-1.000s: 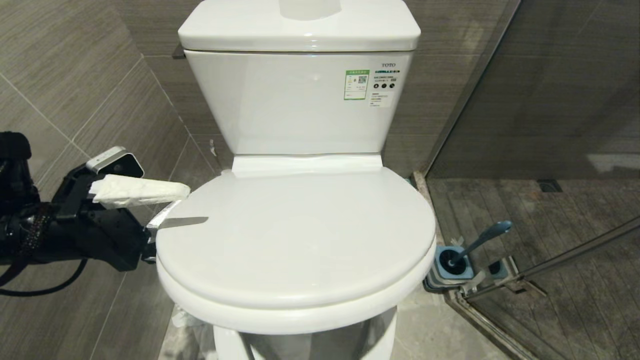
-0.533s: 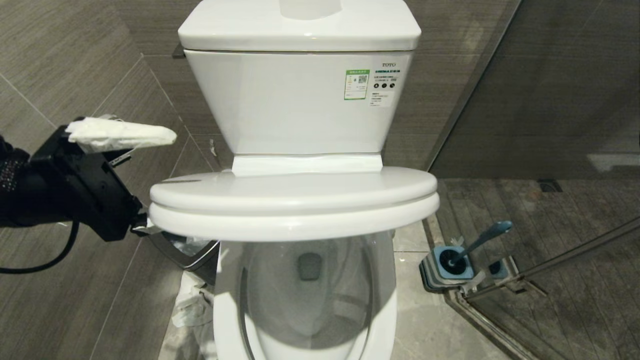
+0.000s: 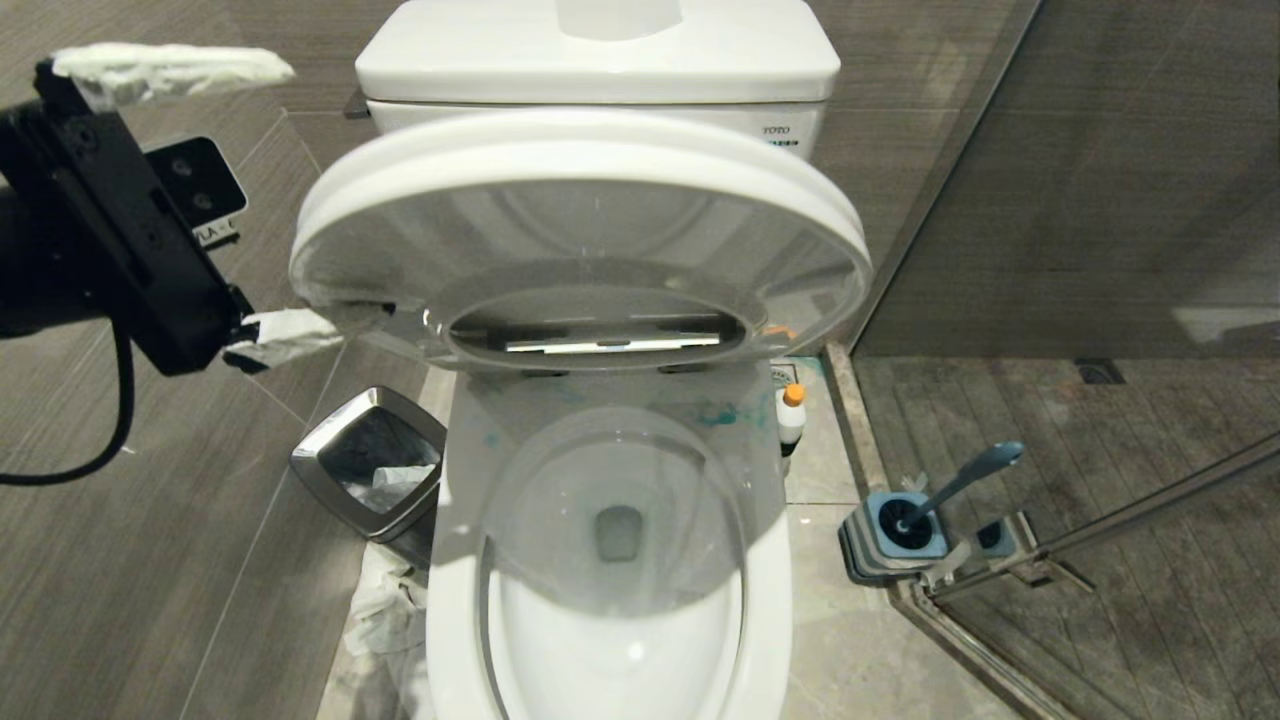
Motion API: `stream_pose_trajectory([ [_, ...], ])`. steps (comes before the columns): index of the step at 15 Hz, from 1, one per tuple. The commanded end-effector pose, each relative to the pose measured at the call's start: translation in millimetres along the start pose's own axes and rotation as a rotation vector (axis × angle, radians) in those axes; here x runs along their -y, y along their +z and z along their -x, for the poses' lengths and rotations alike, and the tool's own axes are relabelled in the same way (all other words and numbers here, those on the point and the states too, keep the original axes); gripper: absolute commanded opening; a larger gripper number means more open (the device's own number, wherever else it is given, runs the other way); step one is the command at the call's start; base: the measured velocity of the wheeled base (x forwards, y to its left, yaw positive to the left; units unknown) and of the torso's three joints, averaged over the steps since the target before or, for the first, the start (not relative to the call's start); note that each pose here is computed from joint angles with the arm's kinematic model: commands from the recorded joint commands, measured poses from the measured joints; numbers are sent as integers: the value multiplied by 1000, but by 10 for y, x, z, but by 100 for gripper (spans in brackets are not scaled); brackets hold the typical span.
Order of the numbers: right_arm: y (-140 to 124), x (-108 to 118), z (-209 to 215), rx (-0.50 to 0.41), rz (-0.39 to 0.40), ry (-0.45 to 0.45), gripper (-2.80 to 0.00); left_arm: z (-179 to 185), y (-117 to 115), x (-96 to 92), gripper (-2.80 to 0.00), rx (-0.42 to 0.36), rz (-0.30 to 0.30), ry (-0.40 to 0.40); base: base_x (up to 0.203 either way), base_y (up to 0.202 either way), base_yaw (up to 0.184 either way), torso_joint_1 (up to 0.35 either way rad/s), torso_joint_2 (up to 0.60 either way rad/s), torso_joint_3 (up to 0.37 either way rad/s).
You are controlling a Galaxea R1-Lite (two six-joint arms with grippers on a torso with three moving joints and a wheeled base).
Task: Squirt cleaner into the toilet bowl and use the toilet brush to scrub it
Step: Use the left hand to lift the toilet lid slightly
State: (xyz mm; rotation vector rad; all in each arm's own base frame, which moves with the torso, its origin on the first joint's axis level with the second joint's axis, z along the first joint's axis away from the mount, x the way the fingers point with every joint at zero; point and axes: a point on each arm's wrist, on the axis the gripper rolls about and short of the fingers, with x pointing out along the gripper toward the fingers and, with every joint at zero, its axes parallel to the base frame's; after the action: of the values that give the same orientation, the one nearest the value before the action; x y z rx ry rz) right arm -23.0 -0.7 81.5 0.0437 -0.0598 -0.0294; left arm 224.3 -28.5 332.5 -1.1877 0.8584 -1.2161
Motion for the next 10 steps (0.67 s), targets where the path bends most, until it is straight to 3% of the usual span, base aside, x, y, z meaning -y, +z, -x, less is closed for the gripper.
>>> stream_pose_trajectory([
  [1,-69,2,-15,-24,1,-1,-280,-42,160,100,0,15,31,-30,0,0,0,0,0,0],
  [5,-68,2,-15,-24,1,-1,-280,-72,301,97,0,48,-35,-74,0,0,0,0,0,0],
  [10,-68,2,-15,-24,1,-1,-280,-88,560,105,0,88,-182,-128,0,0,0,0,0,0],
])
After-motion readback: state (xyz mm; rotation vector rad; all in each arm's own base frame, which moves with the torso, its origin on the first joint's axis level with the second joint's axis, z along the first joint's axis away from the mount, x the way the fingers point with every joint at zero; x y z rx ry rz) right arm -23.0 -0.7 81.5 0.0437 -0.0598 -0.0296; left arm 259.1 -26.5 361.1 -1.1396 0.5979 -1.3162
